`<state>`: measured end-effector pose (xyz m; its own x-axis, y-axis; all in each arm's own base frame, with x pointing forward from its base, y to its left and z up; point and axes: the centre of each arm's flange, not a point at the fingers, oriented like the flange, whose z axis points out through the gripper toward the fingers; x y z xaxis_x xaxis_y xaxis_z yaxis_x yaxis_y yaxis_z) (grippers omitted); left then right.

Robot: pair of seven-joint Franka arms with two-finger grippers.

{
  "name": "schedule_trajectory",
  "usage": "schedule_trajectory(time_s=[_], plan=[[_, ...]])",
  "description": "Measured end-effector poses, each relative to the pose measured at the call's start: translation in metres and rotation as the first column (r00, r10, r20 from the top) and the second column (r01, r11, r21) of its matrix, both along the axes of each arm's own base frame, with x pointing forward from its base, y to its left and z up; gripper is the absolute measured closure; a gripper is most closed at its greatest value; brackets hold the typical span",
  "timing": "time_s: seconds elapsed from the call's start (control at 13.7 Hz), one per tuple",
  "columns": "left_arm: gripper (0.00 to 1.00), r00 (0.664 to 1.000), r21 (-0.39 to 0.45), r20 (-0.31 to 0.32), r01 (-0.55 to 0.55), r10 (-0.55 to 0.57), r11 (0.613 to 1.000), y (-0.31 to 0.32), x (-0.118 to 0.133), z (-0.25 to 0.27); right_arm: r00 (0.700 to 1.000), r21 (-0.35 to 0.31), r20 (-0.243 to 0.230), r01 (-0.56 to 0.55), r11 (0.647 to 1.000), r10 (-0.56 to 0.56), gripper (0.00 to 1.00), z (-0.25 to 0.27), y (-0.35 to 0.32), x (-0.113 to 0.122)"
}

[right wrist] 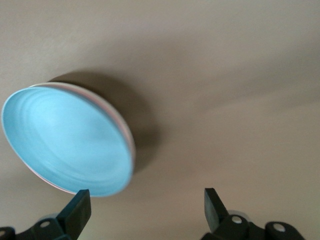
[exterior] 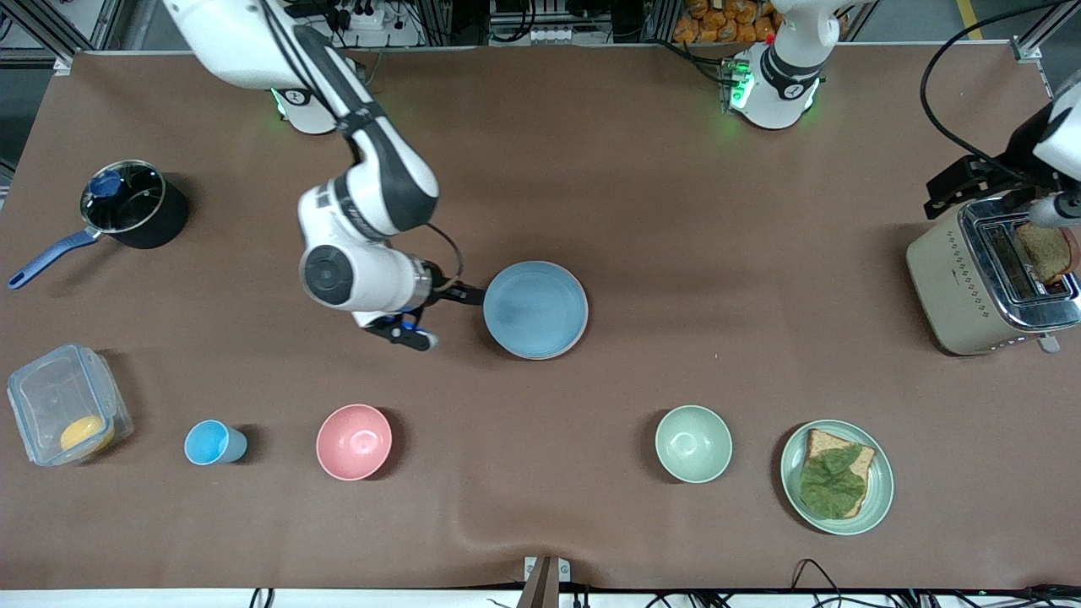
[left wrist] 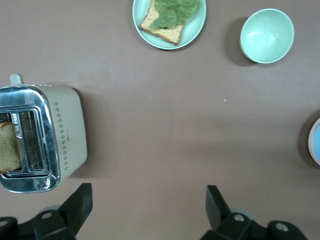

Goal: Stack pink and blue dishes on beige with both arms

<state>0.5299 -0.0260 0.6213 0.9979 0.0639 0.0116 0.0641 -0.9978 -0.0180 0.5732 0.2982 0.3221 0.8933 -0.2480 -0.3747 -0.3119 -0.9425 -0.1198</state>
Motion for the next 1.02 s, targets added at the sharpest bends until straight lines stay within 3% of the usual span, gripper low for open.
schedule_trajectory(time_s=[0.22,0.44,0.73,1.02], plan=[[0.00,1.000,-0.006,0.002,-0.015,0.015,1.000,0.004,-0.001,0.001,0.985,0.016,0.024,-0.173,0.985,0.172,0.00,0.053,-0.096,0.022],[0.00,1.000,-0.007,0.003,-0.015,0.016,1.000,0.005,-0.001,0.002,0.957,0.026,0.108,-0.274,0.962,0.269,0.00,0.116,-0.205,0.030],[0.00,1.000,-0.007,0.011,0.003,-0.003,1.000,-0.005,-0.002,0.006,0.880,-0.091,0.240,-0.400,0.912,0.410,0.00,0.226,-0.272,-0.002],[0.00,1.000,-0.007,0.009,0.023,-0.023,1.000,-0.018,-0.003,0.005,0.818,-0.189,0.319,-0.441,0.878,0.479,0.00,0.301,-0.294,-0.033]])
